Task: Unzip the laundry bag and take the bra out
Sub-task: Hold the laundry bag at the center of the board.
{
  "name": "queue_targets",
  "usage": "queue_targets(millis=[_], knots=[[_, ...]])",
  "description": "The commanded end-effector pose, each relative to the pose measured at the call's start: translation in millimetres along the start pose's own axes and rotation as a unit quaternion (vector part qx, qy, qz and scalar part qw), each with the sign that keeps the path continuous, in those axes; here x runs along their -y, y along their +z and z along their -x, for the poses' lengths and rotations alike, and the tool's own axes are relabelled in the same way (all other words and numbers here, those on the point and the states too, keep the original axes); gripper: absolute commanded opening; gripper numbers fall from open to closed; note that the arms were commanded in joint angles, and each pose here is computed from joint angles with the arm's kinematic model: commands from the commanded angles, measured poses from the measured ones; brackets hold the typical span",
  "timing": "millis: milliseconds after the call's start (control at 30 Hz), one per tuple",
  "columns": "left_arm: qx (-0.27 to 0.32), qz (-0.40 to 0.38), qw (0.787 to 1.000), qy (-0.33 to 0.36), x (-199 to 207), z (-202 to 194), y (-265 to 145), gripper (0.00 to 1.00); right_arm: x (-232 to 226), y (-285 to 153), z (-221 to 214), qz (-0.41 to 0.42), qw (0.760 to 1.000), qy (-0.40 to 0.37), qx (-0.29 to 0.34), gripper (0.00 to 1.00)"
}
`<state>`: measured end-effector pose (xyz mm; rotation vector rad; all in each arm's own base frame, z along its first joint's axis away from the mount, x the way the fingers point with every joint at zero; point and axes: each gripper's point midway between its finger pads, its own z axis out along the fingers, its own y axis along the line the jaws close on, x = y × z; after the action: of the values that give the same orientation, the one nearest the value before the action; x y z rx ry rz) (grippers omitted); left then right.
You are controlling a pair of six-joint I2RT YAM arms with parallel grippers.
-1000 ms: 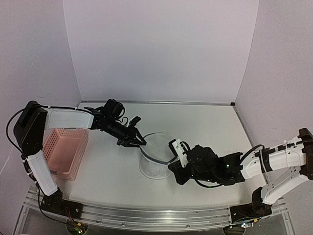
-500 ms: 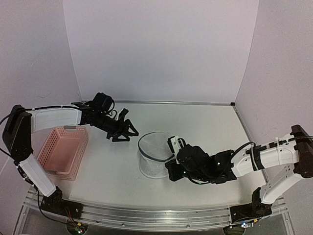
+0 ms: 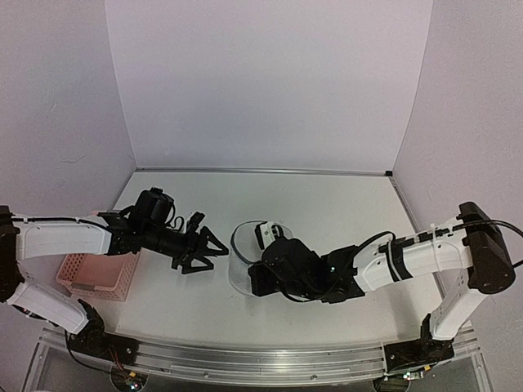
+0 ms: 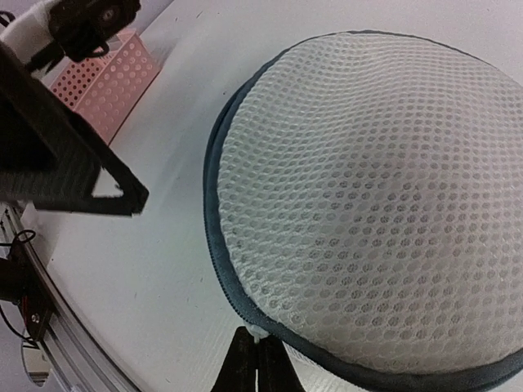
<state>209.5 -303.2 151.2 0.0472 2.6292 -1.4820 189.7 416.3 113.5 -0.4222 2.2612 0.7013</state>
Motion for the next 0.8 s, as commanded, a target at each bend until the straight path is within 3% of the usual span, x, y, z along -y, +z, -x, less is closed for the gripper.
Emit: queue_targets(millis=[0, 333, 567, 633, 767], knots=[[0.038, -0.074, 0.996, -0.019, 35, 2, 2, 0.75, -30, 0, 21, 0.032, 0.999, 0.027, 0.024, 0.00], [0.062, -0.080, 0.994, -0.044, 39, 20, 25, 0.74, -38, 0, 17, 0.036, 0.999, 0.016, 0.022, 0.00], [0.034, -0.077, 0.996, -0.038, 46, 26, 52, 0.67, -33, -6, 17, 0.030, 0.999, 0.014, 0.026, 0.00], [0.030, -0.074, 0.996, -0.040, 45, 25, 57, 0.61, -32, -7, 17, 0.028, 0.999, 0.014, 0.027, 0.00], [0.024, -0.077, 0.996, -0.037, 48, 25, 61, 0.36, -28, -7, 15, 0.022, 0.999, 0.013, 0.027, 0.00]])
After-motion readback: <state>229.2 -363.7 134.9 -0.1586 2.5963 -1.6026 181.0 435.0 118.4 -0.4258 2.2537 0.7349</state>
